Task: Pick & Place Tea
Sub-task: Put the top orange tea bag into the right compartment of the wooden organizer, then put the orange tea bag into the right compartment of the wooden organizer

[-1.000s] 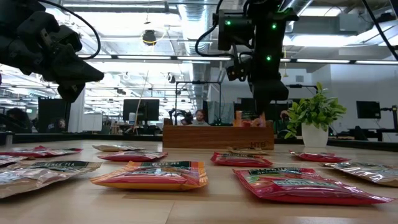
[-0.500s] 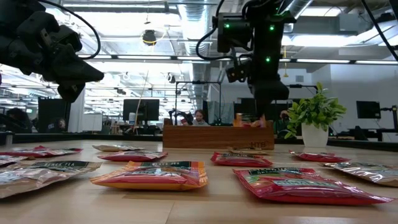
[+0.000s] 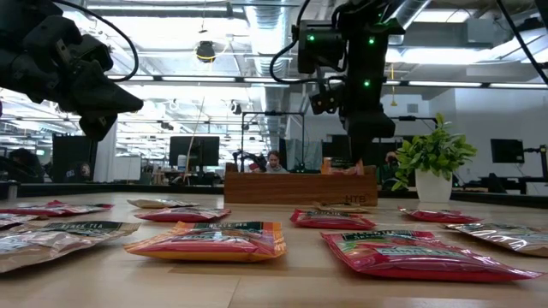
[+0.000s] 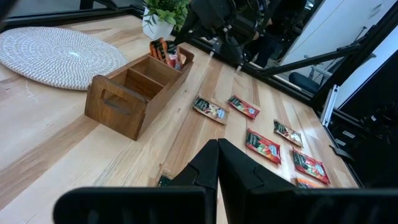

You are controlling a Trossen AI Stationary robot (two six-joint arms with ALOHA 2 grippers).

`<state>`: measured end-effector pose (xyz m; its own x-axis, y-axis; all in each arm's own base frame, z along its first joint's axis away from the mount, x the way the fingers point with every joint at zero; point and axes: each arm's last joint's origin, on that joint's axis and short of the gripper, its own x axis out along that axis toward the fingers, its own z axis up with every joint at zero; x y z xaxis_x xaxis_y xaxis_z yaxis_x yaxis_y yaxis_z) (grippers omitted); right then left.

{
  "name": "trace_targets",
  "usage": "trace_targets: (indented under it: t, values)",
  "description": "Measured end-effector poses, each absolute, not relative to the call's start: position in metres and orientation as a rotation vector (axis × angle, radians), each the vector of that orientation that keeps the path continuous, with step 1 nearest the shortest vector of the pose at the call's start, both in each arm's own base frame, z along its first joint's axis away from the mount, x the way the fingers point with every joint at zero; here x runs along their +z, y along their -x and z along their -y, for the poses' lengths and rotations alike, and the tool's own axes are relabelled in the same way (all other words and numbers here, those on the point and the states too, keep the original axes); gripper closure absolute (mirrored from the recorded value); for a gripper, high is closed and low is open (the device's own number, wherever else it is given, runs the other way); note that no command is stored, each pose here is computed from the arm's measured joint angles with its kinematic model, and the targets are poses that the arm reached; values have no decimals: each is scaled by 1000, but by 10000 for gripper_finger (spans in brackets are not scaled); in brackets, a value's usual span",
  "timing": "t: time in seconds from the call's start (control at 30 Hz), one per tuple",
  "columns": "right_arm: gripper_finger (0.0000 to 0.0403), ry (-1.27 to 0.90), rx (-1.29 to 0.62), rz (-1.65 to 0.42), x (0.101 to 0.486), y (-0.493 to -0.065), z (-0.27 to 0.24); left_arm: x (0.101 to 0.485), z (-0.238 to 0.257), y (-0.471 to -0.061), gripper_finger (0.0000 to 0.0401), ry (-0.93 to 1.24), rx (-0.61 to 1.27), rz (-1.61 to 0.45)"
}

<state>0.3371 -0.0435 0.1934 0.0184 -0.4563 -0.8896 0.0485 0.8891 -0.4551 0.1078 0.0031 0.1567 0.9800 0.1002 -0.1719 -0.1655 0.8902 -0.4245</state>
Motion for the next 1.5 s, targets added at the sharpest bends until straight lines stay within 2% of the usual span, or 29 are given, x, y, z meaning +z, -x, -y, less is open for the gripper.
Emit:
trace_targets:
  t: [0.27,0.43,0.63,0.8,0.97,1.1,1.33,1.5]
  values:
    - [303,331,-410,-1521,193,-336,47,157,-3,-108,401,453,139,-147]
    - [277,366,-432,-1553,197,-334,45,157,-3,-108,401,453,138,-147]
    - [283,465,-403,-1563,222,-335,21,157,-3,-108,401,454,136,-147]
    - [294,476,-338,-1537,241,-317,-7,158,-2,-108,401,466,115,-137]
    - [295,260,-458,-1493,259,-279,-15,158,-2,-108,401,540,117,-130]
    - [296,59,-578,-1376,270,-249,-19,162,-2,-109,401,567,107,-91]
    - [296,-112,-606,-1217,269,-206,-33,184,3,-109,401,543,-133,81]
    - [296,-173,-627,-1183,262,-180,-35,190,5,-109,401,557,-196,125]
